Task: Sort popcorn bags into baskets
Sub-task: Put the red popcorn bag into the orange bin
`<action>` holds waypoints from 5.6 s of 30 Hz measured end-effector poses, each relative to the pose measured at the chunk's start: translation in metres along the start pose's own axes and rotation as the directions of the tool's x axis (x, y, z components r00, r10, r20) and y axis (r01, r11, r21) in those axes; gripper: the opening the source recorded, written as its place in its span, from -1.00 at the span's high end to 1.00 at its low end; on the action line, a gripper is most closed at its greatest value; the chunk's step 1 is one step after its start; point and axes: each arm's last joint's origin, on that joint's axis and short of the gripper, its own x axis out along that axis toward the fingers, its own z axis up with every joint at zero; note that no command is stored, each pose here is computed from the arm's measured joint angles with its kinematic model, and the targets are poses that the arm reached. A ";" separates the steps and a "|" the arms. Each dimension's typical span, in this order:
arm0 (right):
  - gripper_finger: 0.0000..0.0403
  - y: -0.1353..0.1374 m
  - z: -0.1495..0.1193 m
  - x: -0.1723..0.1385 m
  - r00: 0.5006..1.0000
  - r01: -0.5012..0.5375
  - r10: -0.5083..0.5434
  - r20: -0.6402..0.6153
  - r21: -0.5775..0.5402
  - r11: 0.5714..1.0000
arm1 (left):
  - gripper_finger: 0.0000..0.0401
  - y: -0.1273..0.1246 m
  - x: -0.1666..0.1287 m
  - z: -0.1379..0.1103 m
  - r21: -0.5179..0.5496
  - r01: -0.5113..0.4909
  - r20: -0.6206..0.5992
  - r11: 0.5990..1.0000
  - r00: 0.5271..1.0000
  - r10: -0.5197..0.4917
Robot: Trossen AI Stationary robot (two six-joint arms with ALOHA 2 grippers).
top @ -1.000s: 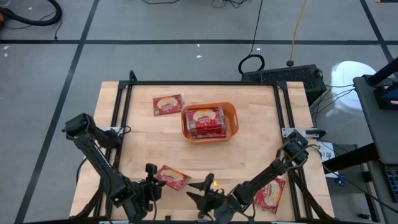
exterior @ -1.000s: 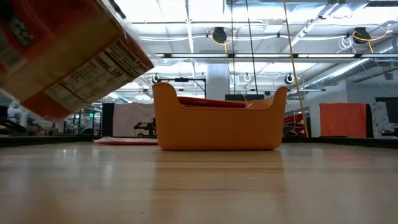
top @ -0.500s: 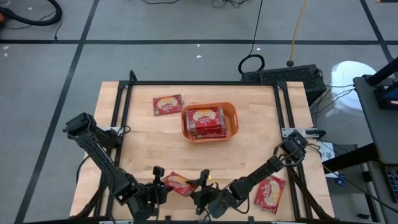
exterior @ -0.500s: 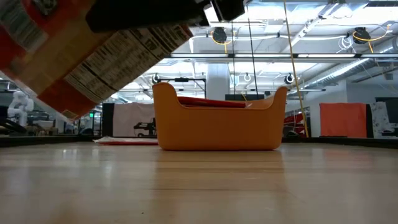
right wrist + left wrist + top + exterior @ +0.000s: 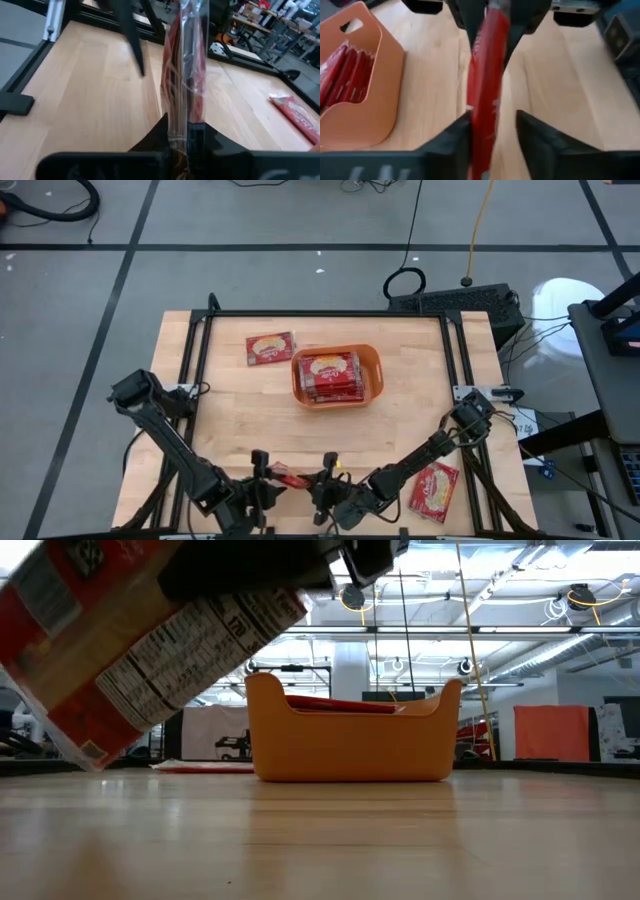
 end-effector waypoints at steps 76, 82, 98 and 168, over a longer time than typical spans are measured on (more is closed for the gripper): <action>-0.05 -0.022 0.017 -0.145 0.973 0.199 -0.168 -0.160 0.204 0.959 | 0.83 0.082 -0.005 0.049 0.141 -0.143 0.029 0.980 0.990 0.140; 0.02 -0.010 -0.004 -0.155 0.983 0.155 -0.122 -0.138 0.259 0.953 | 0.83 0.118 -0.005 0.092 0.222 -0.253 0.078 0.942 0.967 0.242; 0.14 -0.004 -0.021 -0.158 0.990 0.117 -0.091 -0.107 0.274 0.954 | 0.82 0.236 0.053 0.109 0.189 -0.572 -0.020 0.798 0.810 0.586; 0.14 0.000 -0.022 -0.163 0.992 0.081 -0.054 -0.116 0.239 0.968 | 0.82 0.234 0.149 0.066 0.155 -0.554 -0.410 0.818 0.717 0.564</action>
